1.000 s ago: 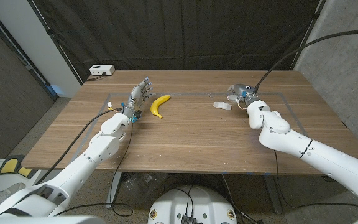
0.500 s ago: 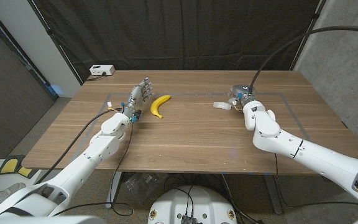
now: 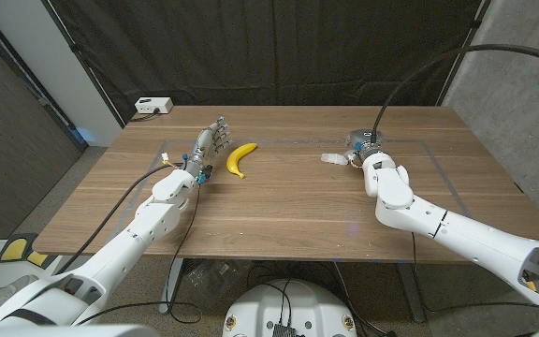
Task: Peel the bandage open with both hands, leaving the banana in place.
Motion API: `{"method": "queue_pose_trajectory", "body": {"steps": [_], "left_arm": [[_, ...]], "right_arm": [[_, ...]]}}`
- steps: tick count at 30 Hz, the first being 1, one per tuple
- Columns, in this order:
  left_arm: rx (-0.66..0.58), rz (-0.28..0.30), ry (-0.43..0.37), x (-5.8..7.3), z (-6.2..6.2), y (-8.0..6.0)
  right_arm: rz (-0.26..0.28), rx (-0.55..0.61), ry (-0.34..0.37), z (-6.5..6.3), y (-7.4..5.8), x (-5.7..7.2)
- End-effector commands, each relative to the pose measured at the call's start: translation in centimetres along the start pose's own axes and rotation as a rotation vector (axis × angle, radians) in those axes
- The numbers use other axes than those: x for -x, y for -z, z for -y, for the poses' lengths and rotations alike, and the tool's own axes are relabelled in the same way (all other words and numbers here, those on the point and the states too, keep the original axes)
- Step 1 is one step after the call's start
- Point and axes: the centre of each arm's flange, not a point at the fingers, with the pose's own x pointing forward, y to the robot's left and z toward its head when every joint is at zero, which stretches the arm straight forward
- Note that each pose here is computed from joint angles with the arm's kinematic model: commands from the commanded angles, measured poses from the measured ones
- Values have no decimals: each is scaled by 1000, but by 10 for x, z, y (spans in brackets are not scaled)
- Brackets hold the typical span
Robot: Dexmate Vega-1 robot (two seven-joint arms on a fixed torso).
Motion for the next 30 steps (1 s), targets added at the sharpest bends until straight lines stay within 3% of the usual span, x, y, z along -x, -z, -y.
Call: {"method": "queue_pose_trajectory", "body": {"steps": [1, 15, 30], "left_arm": [[2, -5, 1, -3, -2, 2], [-2, -14, -3, -7, -4, 2], [-5, -16, 8, -18, 0, 2]], "right_arm": [[-15, 28, 17, -10, -4, -6], [-18, 28, -50, -19, -4, -20], [-44, 12, -91, -30, 8, -23]]}}
